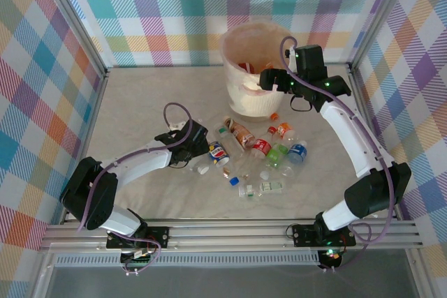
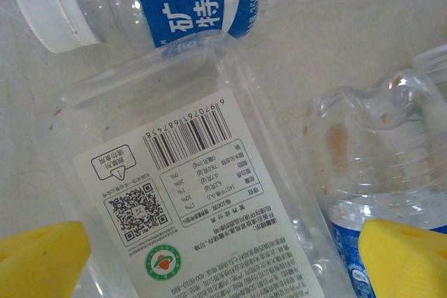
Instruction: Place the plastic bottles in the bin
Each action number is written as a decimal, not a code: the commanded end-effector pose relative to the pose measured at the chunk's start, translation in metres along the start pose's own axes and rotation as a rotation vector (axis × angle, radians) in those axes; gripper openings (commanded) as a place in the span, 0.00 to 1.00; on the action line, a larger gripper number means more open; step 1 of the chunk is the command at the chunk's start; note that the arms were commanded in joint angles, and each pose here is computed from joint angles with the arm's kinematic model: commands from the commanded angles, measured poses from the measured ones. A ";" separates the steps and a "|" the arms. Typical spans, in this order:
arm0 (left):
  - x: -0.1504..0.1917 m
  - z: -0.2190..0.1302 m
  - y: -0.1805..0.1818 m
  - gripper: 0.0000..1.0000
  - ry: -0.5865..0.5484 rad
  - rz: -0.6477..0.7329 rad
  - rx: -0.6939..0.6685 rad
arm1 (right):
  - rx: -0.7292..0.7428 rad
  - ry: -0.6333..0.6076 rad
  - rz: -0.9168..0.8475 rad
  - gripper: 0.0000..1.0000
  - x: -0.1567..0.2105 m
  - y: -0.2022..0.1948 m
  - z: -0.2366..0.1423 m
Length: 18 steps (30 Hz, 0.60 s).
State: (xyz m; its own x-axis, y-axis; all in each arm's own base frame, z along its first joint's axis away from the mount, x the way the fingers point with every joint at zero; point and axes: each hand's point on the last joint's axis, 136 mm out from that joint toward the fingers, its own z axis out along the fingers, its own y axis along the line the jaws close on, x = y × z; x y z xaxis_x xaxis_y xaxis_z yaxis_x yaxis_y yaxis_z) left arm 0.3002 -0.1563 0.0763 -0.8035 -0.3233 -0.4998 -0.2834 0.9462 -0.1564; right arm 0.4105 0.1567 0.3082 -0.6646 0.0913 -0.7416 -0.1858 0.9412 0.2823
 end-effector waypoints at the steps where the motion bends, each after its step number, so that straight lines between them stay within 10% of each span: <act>1: 0.024 0.002 0.018 1.00 0.094 0.029 -0.082 | -0.019 -0.021 0.008 1.00 -0.004 0.002 -0.001; 18: 0.026 -0.004 0.033 1.00 0.126 0.062 -0.165 | -0.023 -0.027 0.006 1.00 -0.004 0.002 -0.003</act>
State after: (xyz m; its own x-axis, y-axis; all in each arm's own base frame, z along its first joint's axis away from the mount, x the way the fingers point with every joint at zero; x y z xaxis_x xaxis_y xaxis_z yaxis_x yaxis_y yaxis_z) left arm 0.2730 -0.1366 0.0574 -0.8680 -0.2867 -0.4055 -0.3075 0.9514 -0.0146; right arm 0.4109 0.1582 0.3044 -0.6673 0.0901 -0.7393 -0.1906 0.9389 0.2866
